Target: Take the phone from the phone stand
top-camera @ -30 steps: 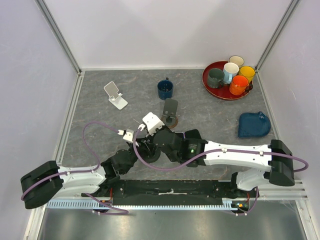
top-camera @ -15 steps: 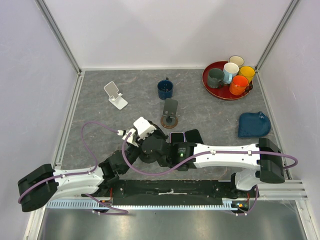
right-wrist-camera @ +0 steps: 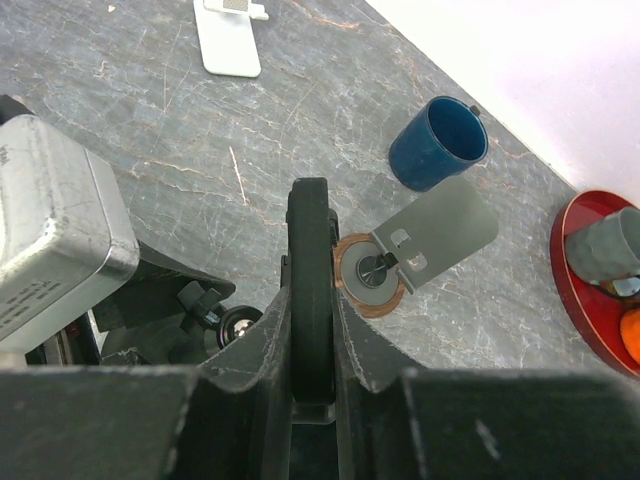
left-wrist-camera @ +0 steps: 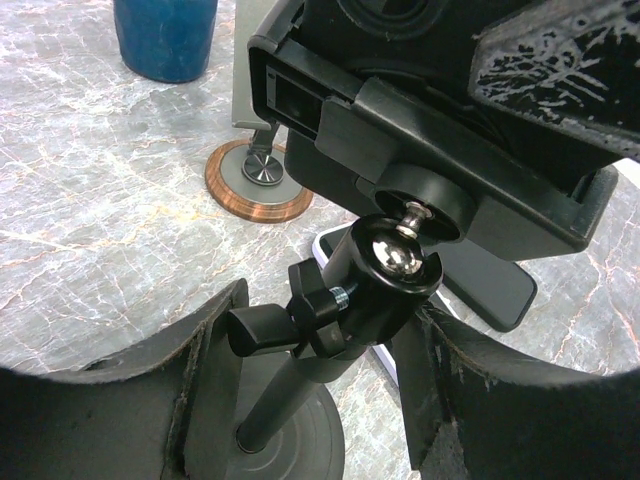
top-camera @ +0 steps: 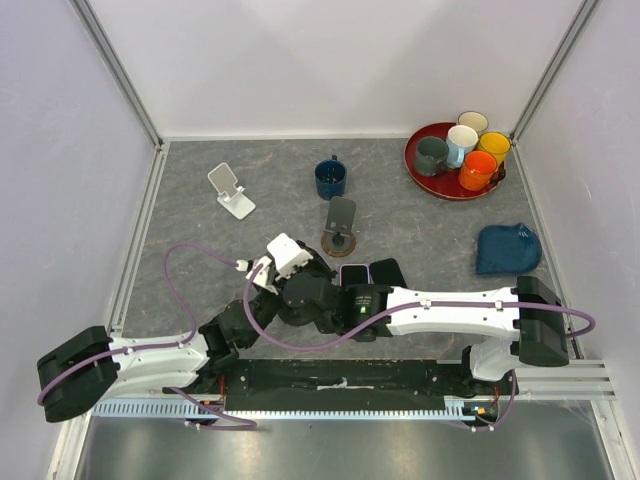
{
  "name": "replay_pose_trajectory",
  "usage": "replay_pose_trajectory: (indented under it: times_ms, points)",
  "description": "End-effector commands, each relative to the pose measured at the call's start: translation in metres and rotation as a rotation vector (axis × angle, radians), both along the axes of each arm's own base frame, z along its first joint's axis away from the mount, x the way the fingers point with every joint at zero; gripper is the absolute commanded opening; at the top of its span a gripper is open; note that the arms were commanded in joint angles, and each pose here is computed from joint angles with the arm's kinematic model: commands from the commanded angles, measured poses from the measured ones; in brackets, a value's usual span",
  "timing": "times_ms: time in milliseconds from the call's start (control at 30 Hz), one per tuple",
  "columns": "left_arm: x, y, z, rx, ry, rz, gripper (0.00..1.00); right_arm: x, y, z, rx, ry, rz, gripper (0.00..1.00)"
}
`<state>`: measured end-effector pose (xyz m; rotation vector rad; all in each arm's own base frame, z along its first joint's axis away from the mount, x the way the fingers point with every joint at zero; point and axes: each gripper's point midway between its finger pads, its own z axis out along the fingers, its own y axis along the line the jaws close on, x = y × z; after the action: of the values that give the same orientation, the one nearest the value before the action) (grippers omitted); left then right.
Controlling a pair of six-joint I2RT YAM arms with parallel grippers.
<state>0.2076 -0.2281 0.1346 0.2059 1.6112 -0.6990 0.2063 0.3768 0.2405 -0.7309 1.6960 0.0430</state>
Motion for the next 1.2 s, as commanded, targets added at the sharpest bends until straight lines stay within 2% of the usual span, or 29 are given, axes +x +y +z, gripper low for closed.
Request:
replay_pose_trajectory:
  times_ms: [0,133,267,567,700,800,833,933,1167]
  points:
    - [-0.002,0.016,-0.02,0.048,0.003,0.03,0.02,-0.015,0.032,0.025,0.176,0.022,0.115,0.0]
    - [-0.003,0.017,-0.019,0.034,0.003,0.025,0.02,-0.026,0.038,0.03,0.151,0.038,0.284,0.0]
    - [-0.003,0.018,-0.019,0.03,0.002,0.025,0.02,-0.025,0.03,0.035,0.142,0.047,0.381,0.0]
    - [0.0,0.025,-0.022,0.013,0.024,0.051,0.02,-0.018,0.013,0.042,0.126,0.058,0.449,0.0]
    - [-0.001,0.023,-0.022,0.01,0.026,0.042,0.02,-0.01,0.012,0.044,0.166,0.062,0.374,0.0]
    - [-0.002,0.018,-0.021,0.023,0.023,0.014,0.02,-0.001,0.012,0.04,0.235,0.053,0.236,0.0]
    - [-0.002,0.015,-0.022,0.029,0.024,0.004,0.02,0.01,0.004,0.035,0.232,0.026,0.12,0.0]
    - [-0.004,0.01,-0.023,0.025,0.028,-0.018,0.02,0.014,0.001,0.033,0.317,-0.001,-0.031,0.0]
    - [-0.007,0.004,-0.026,0.009,0.045,-0.035,0.02,0.016,-0.008,0.03,0.395,-0.056,-0.209,0.0]
